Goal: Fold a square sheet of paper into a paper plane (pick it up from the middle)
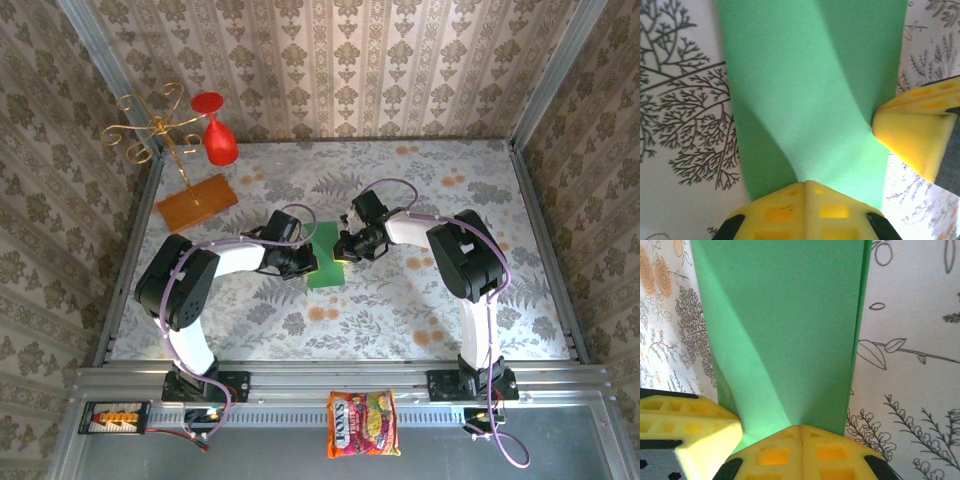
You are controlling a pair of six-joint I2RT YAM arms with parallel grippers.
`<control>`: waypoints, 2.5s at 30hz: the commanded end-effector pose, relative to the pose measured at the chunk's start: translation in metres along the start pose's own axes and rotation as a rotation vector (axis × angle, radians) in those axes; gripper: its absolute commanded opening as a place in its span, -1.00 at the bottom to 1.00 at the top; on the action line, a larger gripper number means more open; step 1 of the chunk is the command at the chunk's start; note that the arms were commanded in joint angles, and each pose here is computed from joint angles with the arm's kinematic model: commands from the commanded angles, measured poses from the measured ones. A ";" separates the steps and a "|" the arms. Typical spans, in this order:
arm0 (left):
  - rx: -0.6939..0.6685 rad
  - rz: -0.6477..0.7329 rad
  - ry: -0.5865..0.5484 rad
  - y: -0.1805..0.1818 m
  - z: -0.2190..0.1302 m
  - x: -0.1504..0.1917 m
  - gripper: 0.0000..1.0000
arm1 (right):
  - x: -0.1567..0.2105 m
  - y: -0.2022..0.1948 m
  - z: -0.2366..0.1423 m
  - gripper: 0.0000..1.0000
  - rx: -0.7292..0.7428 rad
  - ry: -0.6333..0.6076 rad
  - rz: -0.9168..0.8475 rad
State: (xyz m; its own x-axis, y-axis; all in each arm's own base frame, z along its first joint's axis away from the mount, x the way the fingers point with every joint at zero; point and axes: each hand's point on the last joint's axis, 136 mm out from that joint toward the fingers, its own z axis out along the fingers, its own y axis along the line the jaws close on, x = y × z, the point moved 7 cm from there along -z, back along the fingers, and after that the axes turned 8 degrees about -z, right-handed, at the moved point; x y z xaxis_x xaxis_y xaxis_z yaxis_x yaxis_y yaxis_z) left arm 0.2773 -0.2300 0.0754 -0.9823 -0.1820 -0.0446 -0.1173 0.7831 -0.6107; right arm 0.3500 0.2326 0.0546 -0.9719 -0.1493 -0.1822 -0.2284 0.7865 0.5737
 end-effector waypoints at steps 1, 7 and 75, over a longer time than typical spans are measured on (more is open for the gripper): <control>-0.093 -0.010 0.065 0.033 -0.007 0.015 -1.00 | 0.109 -0.105 0.027 -1.00 0.503 0.402 0.207; -0.126 -0.018 0.026 0.050 -0.028 0.013 -1.00 | 0.110 -0.106 0.028 -1.00 0.508 0.402 0.208; -0.043 0.098 0.093 0.026 0.000 0.054 -1.00 | 0.111 -0.111 0.029 -1.00 0.545 0.415 0.201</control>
State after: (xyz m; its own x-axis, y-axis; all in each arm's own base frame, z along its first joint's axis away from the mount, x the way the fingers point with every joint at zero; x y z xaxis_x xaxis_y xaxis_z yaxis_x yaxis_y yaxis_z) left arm 0.2424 -0.2379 0.0738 -0.9929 -0.0449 -0.1102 0.0347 0.7768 -0.6288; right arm 0.3501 0.2325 0.0545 -0.9719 -0.1492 -0.1818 -0.2281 0.7870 0.5733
